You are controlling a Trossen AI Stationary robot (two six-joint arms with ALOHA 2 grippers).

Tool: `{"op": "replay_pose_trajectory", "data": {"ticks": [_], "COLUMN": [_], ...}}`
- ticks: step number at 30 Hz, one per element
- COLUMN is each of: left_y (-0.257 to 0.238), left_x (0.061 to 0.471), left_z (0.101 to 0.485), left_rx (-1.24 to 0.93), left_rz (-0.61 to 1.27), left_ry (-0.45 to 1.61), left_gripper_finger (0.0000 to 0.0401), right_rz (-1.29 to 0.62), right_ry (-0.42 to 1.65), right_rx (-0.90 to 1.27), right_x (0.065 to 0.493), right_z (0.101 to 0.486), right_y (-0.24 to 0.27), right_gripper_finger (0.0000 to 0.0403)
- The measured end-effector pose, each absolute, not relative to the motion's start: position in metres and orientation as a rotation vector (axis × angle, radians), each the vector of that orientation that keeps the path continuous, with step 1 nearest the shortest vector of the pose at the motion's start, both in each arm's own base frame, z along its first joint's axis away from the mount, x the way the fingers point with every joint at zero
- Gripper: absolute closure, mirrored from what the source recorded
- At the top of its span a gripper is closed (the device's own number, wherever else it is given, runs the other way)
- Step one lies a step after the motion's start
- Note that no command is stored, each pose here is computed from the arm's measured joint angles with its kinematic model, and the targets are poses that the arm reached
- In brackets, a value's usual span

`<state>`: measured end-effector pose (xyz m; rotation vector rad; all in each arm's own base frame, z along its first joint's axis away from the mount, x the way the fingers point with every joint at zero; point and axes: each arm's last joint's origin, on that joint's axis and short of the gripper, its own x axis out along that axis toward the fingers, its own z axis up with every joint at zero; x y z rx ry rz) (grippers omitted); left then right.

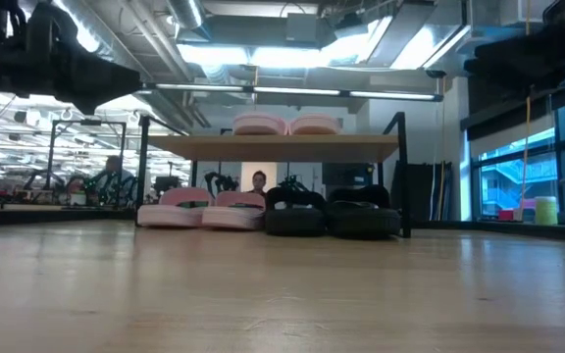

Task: Pick and place slides into the shelf
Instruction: Return to Home Position

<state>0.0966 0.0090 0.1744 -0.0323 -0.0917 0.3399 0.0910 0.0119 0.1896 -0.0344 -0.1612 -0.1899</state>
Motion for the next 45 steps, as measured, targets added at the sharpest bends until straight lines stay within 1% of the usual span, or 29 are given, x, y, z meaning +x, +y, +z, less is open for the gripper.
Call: {"op": "replay_pose_trajectory", "data": {"ticks": [7,12,16,23,45], "left_y": [0.013,0.013,0.013,0.013,0.013], "left_x": [0.096,0.097,0.096,0.096,0.096], "left_z": [0.172,0.17,0.17,0.17,0.17], "left_rx": [-0.051,0.001,0.033,0.025,0.023], "left_rz": [0.375,0.379,0.385,0.385,0.386], "left_ry": [-0.07,-0.04,-0.035,-0.036,-0.038], "left_gripper_finger": [0.026,0.026,0.026,0.026,0.026], "right_rz": [-0.122,-0.075,-0.073,-0.077,-0.077], "right_ry": [-0.19,-0.159,-0.109,-0.087,-0.08], "right_rx": [-0.033,-0.028,-0.044,-0.109,-0.11], "right_x": [0.093,0.094,0.094,0.095,0.095], "right_z": [0.184,0.181,0.176,0.174,0.174], "right_y": [0.014,0.016,0.016,0.016,0.016], "right_gripper_finger": [0.0221,0.0221,0.0221,0.0221,0.0221]}}
